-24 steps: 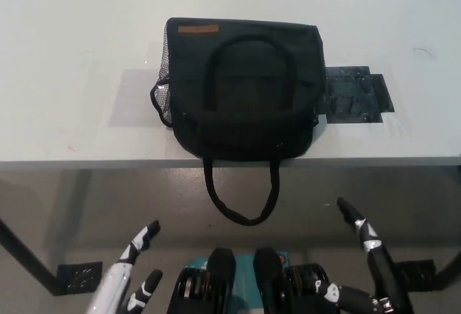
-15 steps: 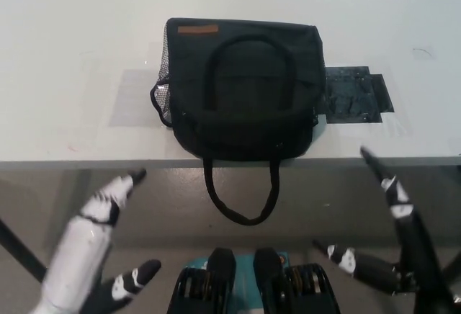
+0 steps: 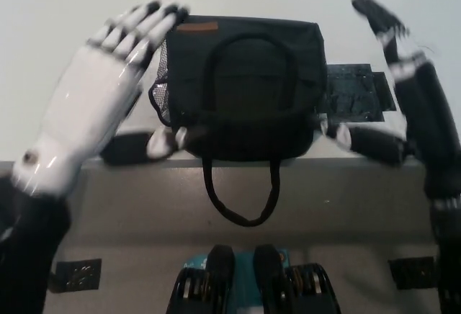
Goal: A soft travel bag is kept infront of the robot in the middle of the desk and the robot uses both its hands to press it to reduce its size
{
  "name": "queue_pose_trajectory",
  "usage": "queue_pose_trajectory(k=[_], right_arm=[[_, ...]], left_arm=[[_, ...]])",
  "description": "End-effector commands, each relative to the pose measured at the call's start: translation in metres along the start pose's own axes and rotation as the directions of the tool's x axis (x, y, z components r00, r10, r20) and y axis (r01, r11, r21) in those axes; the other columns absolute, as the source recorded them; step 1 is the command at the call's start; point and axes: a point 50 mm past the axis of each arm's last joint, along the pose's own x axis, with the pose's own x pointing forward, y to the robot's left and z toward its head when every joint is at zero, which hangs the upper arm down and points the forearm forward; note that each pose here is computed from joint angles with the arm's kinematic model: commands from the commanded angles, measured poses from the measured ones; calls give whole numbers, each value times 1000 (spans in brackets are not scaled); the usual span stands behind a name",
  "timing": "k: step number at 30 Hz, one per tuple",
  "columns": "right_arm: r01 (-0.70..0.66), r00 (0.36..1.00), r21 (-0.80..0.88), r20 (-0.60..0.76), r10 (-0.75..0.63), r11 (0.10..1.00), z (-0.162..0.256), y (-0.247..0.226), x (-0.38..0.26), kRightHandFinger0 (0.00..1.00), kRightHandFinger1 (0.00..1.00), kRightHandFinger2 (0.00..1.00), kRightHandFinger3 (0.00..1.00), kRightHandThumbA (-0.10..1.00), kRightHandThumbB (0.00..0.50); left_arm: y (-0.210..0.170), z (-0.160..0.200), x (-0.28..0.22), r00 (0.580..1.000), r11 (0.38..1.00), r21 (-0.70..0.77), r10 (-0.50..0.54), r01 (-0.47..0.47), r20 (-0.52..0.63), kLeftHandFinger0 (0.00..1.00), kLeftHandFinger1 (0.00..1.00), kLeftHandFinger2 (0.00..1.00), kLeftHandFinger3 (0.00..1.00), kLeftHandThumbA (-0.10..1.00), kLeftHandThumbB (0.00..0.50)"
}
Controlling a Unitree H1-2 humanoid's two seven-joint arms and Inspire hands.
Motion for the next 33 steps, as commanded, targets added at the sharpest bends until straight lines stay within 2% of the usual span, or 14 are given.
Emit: queue_pose_trajectory(k=[1,4,5,6,7,8,12,15,20,21,26,30,31,33], right_arm=[[-79,993,-38,-95,75,996,-18,-12,63,1000,1000,1000,1000,1000,268],[-127,983,-63,-145,117,990,-29,-7,93,1000,1000,1000,1000,1000,287],[-150,979,-84,-155,135,985,-35,-5,106,1000,1000,1000,1000,1000,279],[-150,978,-85,-156,136,985,-35,-5,106,1000,1000,1000,1000,1000,243],[-174,972,-81,-174,158,981,-43,-1,118,1000,1000,1000,1000,1000,289],[-190,967,-80,-187,172,979,-48,0,124,1000,1000,1000,1000,1000,294],[-223,948,-39,-243,208,974,-63,10,149,1000,1000,1000,1000,1000,313],[-237,932,-22,-287,221,971,-73,19,162,1000,1000,1000,1000,1000,292],[-238,898,30,-375,232,971,-93,39,184,1000,1000,1000,1000,1000,290],[-243,889,38,-390,238,969,-97,45,187,1000,1000,1000,1000,1000,268],[-281,854,40,-446,269,959,-113,70,186,1000,1000,1000,1000,1000,318],[-298,842,14,-467,270,954,-118,79,183,1000,1000,1000,1000,1000,303],[-304,824,43,-489,285,952,-121,85,180,1000,1000,1000,1000,1000,329],[-298,820,63,-493,289,953,-123,91,178,1000,1000,1000,1000,1000,332]], left_arm=[[5,-24,58,991,984,125,-118,125,-58,1000,1000,1000,1000,1000,345],[-1,-34,84,983,973,152,-165,176,-84,1000,1000,1000,1000,1000,335],[-3,-38,95,975,964,161,-196,211,-104,1000,1000,1000,1000,1000,335],[-3,-38,95,975,964,161,-197,212,-104,1000,1000,1000,1000,1000,293],[-6,-43,106,968,958,161,-221,239,-122,1000,1000,1000,1000,1000,324],[-8,-46,113,964,955,158,-232,252,-132,1000,1000,1000,1000,1000,327],[-21,-66,132,944,944,139,-272,299,-187,1000,1000,1000,1000,1000,338],[-31,-77,140,929,933,139,-297,332,-221,1000,1000,1000,1000,1000,325],[-49,-95,147,898,910,139,-344,392,-274,1000,1000,1000,1000,1000,324],[-53,-99,148,886,902,132,-362,411,-291,1000,1000,1000,1000,1000,326],[-73,-114,144,846,875,118,-409,470,-341,1000,1000,1000,1000,1000,351],[-86,-120,140,823,851,134,-433,507,-367,1000,1000,1000,1000,1000,305],[-93,-124,136,811,840,139,-444,525,-381,1000,1000,1000,1000,1000,297],[-98,-128,131,799,832,134,-454,539,-394,1000,1000,1000,1000,1000,296]])
